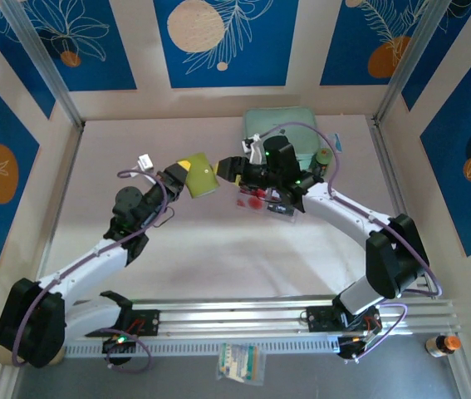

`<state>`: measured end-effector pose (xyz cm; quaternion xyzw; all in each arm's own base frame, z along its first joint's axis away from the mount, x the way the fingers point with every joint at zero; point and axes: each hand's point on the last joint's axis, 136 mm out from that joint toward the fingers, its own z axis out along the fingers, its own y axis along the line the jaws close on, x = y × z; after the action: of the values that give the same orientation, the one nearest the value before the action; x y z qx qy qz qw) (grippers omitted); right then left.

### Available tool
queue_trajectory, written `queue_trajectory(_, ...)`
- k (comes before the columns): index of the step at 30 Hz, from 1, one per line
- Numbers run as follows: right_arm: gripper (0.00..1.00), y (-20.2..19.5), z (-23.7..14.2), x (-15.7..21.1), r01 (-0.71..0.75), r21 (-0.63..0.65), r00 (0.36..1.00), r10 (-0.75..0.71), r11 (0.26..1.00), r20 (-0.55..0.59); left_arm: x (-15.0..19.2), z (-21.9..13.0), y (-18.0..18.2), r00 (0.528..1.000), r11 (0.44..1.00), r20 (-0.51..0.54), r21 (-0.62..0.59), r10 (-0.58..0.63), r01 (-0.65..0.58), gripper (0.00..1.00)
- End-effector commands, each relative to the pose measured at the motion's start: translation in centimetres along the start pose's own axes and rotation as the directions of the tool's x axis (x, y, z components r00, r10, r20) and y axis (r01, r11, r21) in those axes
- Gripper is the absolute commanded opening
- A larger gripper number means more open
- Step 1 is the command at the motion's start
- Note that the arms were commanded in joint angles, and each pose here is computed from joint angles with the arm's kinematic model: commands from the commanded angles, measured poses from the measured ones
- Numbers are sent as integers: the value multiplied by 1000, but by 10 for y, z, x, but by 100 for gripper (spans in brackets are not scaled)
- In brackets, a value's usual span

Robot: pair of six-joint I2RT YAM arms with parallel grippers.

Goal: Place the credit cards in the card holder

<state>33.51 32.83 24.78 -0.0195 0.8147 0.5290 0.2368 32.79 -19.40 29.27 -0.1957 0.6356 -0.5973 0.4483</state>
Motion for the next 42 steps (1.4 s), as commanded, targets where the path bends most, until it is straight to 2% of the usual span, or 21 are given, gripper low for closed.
queue_trajectory(1, 60, -1, -4, -5, -23, -29, 1000, 23, 999, 21, -12, -1, -25, 999, 994, 43, 102, -31, 26, 0)
queue_trajectory(8, 60, -12, -27, -3, -56, -22, 996, 57, 998, 71, -13, 2, -28, 998, 992, 46, 118, -42, 36, 0)
queue_trajectory(15, 71, 18, -47, -7, 21, -55, 993, -15, 998, 113, -11, 6, -24, 998, 992, 35, 119, -47, 42, 0)
queue_trajectory(21, 75, 42, -34, -10, 84, -71, 994, -79, 994, 82, -9, 8, -24, 999, 992, 24, 122, -45, 42, 0)
queue_trajectory(27, 76, 30, -8, -14, 71, -51, 996, -68, 996, 59, -9, 10, -27, 999, 992, 18, 124, -38, 36, 0)
queue_trajectory(30, 74, 19, -2, -15, 58, -39, 996, -56, 998, 66, -10, 10, -29, 999, 991, 21, 127, -39, 36, 0)
queue_trajectory(37, 59, -4, -13, -16, 11, -53, 993, -4, 999, 117, -14, 10, -32, 996, 986, 39, 153, -78, 71, 0)
queue_trajectory(42, 52, -11, -16, -14, -24, -67, 993, 32, 997, 117, -16, 13, -32, 992, 979, 46, 176, -116, 106, 0)
